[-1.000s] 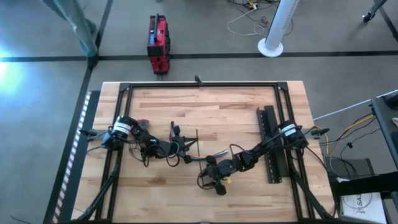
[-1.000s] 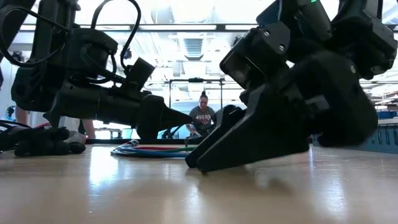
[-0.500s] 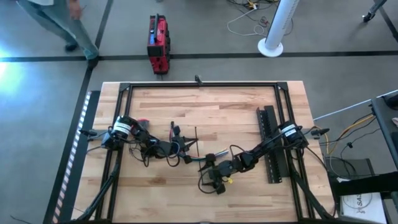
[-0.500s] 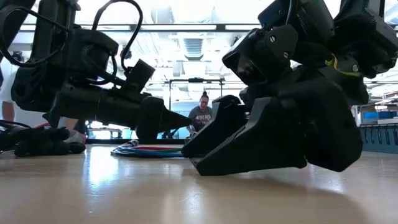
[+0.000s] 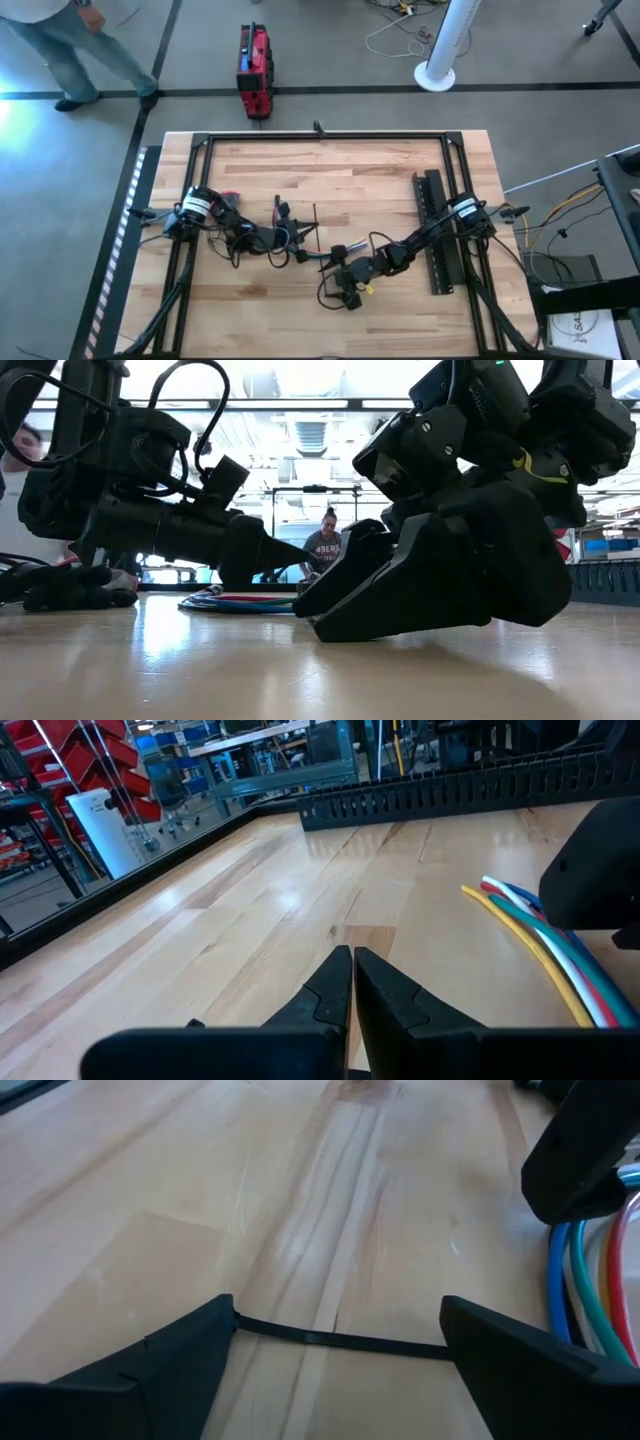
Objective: Ziptie cables
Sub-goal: Wrap the colored cable wires with the black zip tie
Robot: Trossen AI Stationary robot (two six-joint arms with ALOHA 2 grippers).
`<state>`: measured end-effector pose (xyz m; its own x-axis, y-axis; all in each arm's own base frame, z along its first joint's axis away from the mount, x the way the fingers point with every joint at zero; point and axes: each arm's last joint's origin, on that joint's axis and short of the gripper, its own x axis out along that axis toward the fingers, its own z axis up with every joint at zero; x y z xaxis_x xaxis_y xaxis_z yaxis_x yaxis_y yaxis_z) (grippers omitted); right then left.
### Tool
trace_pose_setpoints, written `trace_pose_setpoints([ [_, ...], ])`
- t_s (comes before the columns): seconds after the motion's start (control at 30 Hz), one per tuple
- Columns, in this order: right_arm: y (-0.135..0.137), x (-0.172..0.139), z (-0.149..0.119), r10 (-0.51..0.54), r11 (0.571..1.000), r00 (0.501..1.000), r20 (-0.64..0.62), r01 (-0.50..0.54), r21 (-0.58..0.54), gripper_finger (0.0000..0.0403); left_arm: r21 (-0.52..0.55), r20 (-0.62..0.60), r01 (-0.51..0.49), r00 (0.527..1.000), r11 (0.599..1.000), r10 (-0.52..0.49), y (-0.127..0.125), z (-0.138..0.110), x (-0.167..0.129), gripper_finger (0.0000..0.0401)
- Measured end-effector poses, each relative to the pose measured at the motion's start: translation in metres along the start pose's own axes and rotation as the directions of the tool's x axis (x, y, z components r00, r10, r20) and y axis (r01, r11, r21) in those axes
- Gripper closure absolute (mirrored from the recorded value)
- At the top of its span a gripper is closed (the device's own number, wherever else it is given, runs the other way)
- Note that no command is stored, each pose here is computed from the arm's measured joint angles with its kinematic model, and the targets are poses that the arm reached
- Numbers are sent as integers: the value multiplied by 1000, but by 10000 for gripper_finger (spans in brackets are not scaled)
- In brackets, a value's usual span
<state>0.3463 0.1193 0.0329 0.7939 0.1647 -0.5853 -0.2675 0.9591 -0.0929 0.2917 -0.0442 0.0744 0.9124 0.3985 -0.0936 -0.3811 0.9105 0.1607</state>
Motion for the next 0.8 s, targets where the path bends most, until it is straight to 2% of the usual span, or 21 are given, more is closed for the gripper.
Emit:
trace_pose_setpoints([
  [0.47, -1, 1, -3, 16, 990, 1000, -13, -14, 139, 71, -4, 0, 0, 1000, 1000, 0, 0, 0, 0, 401],
  [0.6, -1, 1, -3, 13, 988, 1000, -13, -11, 152, 97, -4, 0, 0, 1000, 1000, 0, 0, 0, 0, 401],
  [0.8, -2, 2, -2, 5, 990, 1000, -12, -3, 144, 165, -4, 0, 0, 1000, 1000, 0, 0, 0, 0, 401],
])
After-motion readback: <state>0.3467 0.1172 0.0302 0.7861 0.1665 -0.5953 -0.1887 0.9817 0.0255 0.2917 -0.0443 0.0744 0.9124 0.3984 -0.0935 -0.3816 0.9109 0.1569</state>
